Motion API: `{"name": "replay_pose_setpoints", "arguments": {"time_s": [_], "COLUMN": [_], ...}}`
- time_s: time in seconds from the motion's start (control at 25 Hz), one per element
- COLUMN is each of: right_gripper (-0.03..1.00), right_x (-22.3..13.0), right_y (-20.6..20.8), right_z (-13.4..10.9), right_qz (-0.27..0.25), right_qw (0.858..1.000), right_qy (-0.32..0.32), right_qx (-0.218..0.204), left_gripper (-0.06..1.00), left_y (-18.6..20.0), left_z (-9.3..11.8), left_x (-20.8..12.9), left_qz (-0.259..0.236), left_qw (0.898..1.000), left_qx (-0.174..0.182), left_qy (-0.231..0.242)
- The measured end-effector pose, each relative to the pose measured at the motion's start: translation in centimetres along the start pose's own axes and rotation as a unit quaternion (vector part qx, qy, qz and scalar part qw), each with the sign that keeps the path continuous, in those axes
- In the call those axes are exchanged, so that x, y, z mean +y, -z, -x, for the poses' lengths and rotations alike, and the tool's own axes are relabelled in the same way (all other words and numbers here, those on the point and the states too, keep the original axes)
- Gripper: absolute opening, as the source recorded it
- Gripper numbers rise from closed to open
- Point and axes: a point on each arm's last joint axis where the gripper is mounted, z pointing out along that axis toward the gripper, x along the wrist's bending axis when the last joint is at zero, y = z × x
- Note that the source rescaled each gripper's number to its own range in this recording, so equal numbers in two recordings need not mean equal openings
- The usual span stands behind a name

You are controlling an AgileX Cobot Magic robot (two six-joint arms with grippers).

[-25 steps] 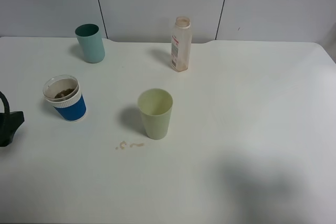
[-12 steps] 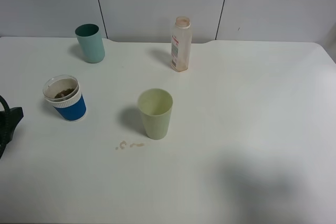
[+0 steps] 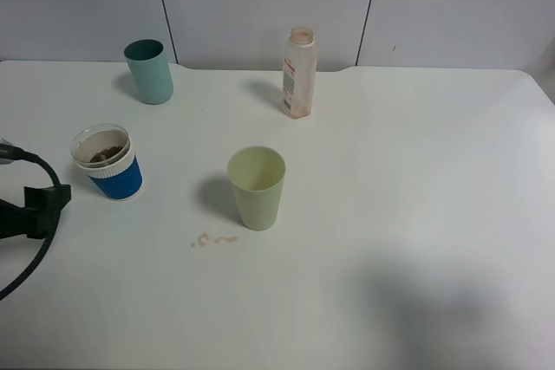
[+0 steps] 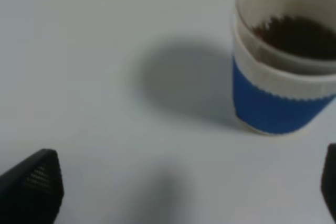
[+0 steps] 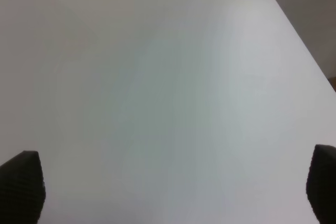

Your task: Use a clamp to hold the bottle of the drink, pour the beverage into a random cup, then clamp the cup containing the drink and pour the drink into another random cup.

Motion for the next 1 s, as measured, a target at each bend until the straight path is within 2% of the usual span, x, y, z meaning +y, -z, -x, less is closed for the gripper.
{"name": "replay_pose_setpoints", "arguments": {"time_s": [0.28,0.44,0.56,0.76,1.0], "right_gripper": [1.00,1.00,1.00,1.00,1.00], "right_x": [0.0,0.0,0.0,0.0,0.0], "right_y": [0.0,0.0,0.0,0.0,0.0], "right_z": [0.0,0.0,0.0,0.0,0.0], "right_qz": [0.000,0.000,0.000,0.000,0.000], "right_qw": [1.000,1.000,1.000,1.000,1.000], "right_qy": [0.000,0.000,0.000,0.000,0.000], "right_qx": [0.000,0.000,0.000,0.000,0.000], "left_gripper": [1.00,1.00,1.00,1.00,1.00], "left_y": [-3.4,-4.4,-4.9,-5.0,-5.1], "left_z": [0.9,1.2,1.4,1.5,1.3], "left_x": [-1.3,-2.0,-2.8,-3.2,-3.3], "left_qz": [0.007,0.021,0.008,-0.004,-0.003], "left_qw": [0.998,0.996,0.996,0.995,0.996], "left_qx": [-0.061,-0.081,-0.092,-0.096,-0.083], "left_qy": [0.012,0.025,0.019,-0.002,-0.024]}}
